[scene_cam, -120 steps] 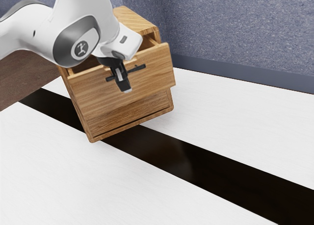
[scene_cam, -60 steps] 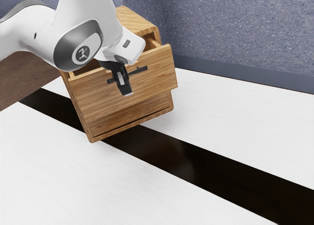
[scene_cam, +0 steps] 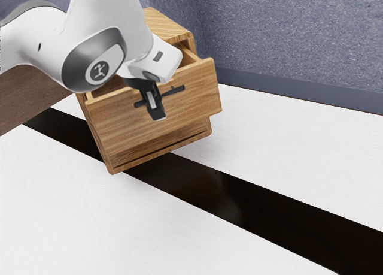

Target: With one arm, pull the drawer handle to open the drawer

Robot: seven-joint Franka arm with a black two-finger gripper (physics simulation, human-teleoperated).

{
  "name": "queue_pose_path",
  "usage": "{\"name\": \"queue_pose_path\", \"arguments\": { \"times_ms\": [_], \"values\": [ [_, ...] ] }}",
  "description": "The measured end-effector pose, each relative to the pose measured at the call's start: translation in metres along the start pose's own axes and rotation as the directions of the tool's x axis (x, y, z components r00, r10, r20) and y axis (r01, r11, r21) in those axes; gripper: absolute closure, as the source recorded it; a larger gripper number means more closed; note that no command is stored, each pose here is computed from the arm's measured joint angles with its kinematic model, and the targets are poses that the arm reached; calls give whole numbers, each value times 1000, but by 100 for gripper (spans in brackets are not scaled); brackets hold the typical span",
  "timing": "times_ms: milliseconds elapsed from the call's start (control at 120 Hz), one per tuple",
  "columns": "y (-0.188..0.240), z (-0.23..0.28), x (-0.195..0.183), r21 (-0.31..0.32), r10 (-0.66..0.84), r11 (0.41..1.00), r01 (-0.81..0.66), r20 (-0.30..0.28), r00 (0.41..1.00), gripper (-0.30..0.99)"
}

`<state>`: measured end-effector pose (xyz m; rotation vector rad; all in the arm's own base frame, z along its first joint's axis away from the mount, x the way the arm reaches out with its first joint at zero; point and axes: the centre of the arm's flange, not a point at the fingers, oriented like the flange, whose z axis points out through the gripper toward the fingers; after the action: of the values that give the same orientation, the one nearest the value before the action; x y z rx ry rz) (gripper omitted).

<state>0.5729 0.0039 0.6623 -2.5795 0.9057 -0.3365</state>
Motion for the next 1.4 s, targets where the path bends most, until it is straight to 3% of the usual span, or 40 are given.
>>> {"name": "queue_pose_path", "arguments": {
  "times_ms": [1308, 1400],
  "values": [
    [92, -56, 25, 20, 39, 999, -38, -54, 998, 35],
    [92, -59, 24, 23, 32, 999, -31, -57, 998, 24]
  ]
}}
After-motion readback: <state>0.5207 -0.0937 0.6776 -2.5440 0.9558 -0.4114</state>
